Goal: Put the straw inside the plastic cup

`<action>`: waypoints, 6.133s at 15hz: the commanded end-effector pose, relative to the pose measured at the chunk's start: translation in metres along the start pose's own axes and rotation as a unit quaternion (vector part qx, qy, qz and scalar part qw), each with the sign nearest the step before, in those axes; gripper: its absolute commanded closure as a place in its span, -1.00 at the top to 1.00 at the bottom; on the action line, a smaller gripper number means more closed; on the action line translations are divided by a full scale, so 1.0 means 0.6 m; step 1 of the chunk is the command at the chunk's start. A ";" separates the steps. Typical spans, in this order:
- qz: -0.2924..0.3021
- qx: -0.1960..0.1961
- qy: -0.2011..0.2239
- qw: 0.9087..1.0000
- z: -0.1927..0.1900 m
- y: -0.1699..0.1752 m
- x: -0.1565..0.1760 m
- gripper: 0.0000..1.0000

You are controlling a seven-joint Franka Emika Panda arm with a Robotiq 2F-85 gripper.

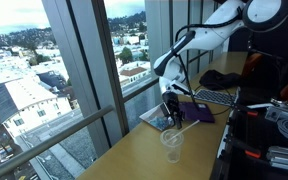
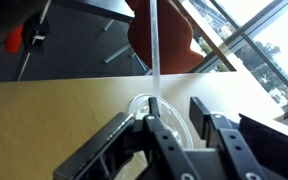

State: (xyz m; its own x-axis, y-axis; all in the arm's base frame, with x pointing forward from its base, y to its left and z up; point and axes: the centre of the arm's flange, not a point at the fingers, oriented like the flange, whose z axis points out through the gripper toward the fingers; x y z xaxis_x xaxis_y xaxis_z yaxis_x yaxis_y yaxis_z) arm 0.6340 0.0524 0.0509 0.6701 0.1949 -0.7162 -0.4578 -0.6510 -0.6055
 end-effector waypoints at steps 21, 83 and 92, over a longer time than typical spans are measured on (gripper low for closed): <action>-0.135 -0.313 -0.081 0.936 0.051 -0.181 -0.376 1.00; -0.602 -0.596 -0.227 0.480 0.215 -0.252 -0.332 1.00; -0.643 -0.556 -0.285 0.442 0.210 -0.220 -0.255 1.00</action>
State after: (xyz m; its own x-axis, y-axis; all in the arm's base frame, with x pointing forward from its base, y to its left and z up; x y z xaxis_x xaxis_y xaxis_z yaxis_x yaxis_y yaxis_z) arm 0.5028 0.2002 0.2117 -0.4020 0.8945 -0.1956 0.8876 0.3282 -0.3233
